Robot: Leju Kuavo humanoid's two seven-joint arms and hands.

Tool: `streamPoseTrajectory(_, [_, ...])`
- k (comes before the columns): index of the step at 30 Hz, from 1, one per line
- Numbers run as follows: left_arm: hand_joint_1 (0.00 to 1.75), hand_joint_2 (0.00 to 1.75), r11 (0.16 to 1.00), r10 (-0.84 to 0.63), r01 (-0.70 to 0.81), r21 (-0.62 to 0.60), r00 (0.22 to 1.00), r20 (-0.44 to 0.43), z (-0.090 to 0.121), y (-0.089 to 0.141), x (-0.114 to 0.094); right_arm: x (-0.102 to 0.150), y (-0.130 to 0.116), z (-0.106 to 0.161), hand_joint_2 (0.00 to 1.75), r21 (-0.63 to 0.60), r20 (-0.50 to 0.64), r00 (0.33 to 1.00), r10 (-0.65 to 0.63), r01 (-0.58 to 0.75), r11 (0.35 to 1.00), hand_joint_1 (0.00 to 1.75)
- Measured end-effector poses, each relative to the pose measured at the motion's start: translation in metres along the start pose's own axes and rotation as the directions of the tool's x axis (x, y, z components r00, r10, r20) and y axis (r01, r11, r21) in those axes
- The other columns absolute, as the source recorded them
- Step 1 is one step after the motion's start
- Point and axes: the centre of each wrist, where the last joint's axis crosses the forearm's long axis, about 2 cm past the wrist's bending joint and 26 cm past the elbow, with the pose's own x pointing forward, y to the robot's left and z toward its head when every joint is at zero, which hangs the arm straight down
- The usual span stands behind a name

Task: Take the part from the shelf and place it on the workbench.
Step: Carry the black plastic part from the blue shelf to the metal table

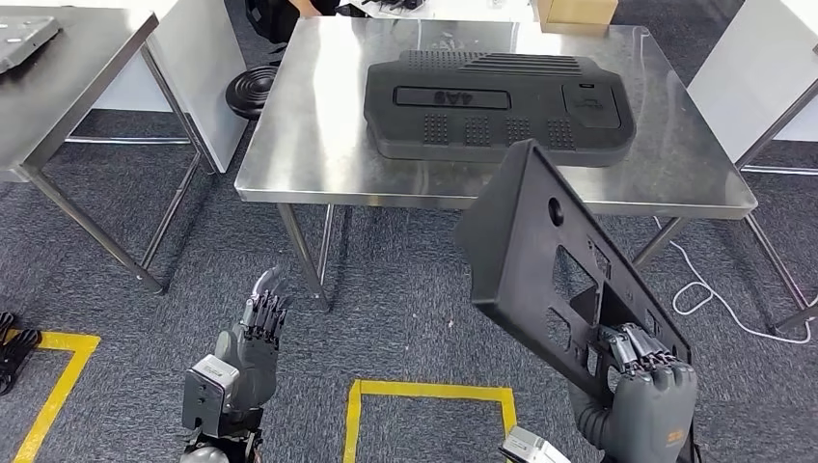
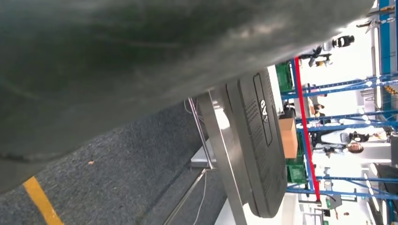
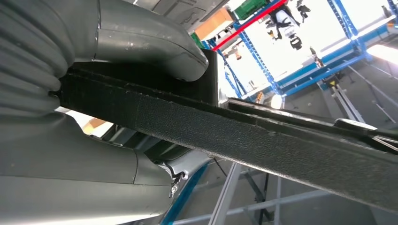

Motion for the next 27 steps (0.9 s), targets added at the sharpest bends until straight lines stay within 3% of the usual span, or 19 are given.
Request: streamPoseTrajectory(27, [0.0,0.0,1.0,0.006,-0.006,0.001,1.0,0.006,-0.0026,0.0023,-0.0001,-0.0039,0.001,-0.0025,1.75,0.002,-0.008,0.999,-0.039,0.039,0.999,1.75])
